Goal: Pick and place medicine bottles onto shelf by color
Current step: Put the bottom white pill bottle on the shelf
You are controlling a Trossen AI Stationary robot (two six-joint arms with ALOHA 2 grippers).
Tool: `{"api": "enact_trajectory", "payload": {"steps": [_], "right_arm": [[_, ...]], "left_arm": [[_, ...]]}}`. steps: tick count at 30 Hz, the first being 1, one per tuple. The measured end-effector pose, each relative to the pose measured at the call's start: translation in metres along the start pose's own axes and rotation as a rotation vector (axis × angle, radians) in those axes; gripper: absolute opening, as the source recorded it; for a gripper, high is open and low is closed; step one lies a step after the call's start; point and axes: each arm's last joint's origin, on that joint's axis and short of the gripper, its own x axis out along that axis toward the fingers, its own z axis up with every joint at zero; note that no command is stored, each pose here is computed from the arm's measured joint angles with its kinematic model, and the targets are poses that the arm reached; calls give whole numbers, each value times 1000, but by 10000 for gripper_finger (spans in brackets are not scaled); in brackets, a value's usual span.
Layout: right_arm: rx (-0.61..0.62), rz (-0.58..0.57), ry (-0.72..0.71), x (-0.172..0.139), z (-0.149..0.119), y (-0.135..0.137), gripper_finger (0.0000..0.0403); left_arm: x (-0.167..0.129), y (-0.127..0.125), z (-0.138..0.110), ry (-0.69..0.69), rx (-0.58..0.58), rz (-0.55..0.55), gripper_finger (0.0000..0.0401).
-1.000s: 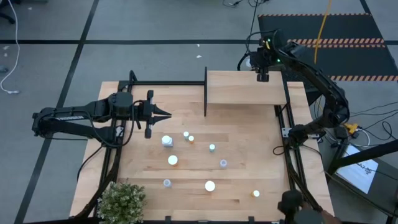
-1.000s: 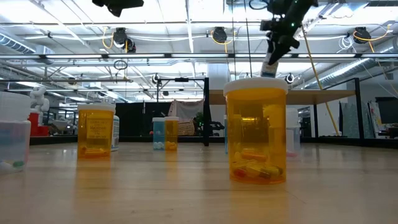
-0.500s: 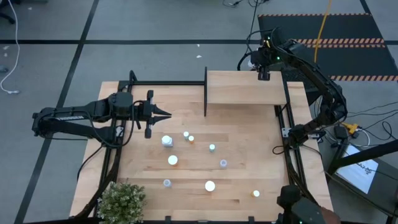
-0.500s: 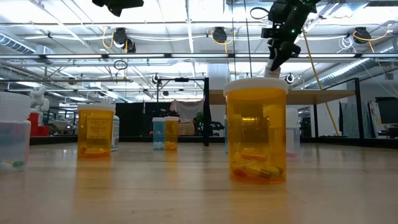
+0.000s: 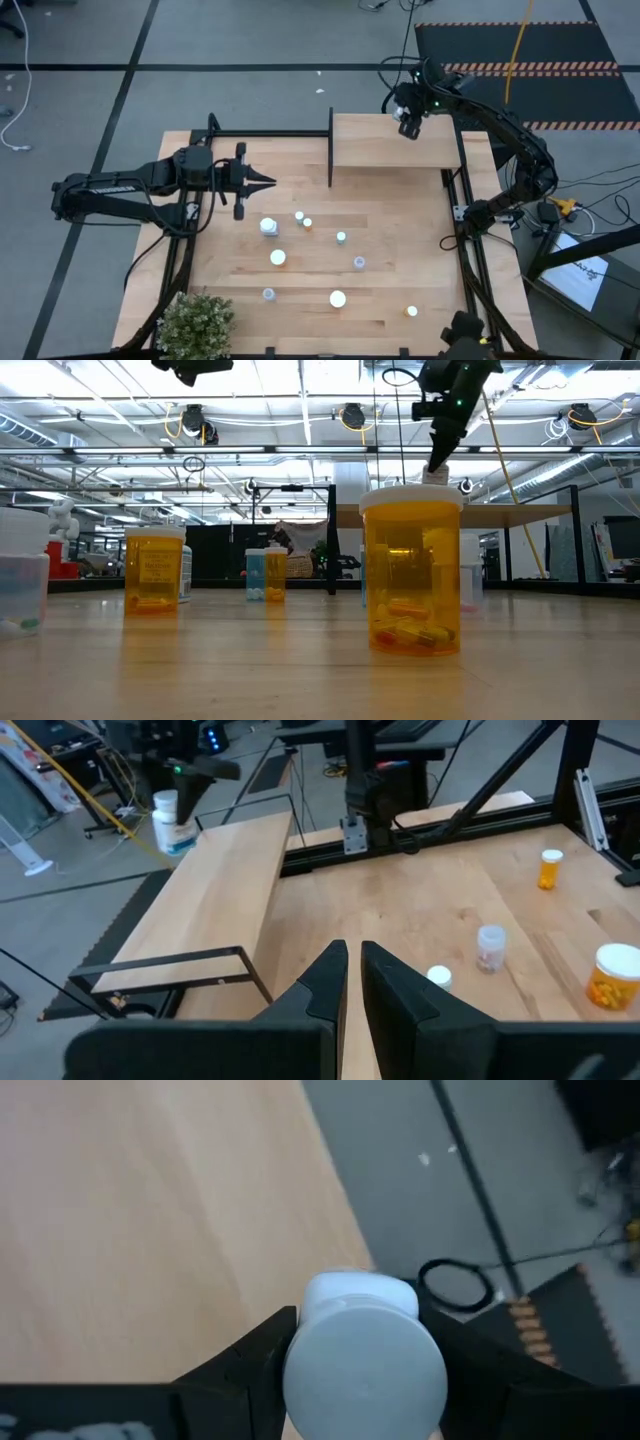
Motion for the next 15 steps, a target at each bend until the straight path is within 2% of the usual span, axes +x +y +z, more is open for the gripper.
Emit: {"api": "enact_trajectory", "payload": {"steps": [3, 5, 10, 15], "right_arm": [[159, -47, 17, 0, -1, -2, 183], [223, -49, 23, -1, -2, -3, 183], [181, -15, 51, -6, -6, 2, 183], [209, 108, -8, -19, -2, 22, 183]], "left_arm": [[0, 0, 0, 1, -1, 0, 37], [0, 0, 0, 1, -1, 0, 37], [0, 1, 0, 0, 15, 3, 37], [7, 11, 6, -72, 6, 66, 39]]}}
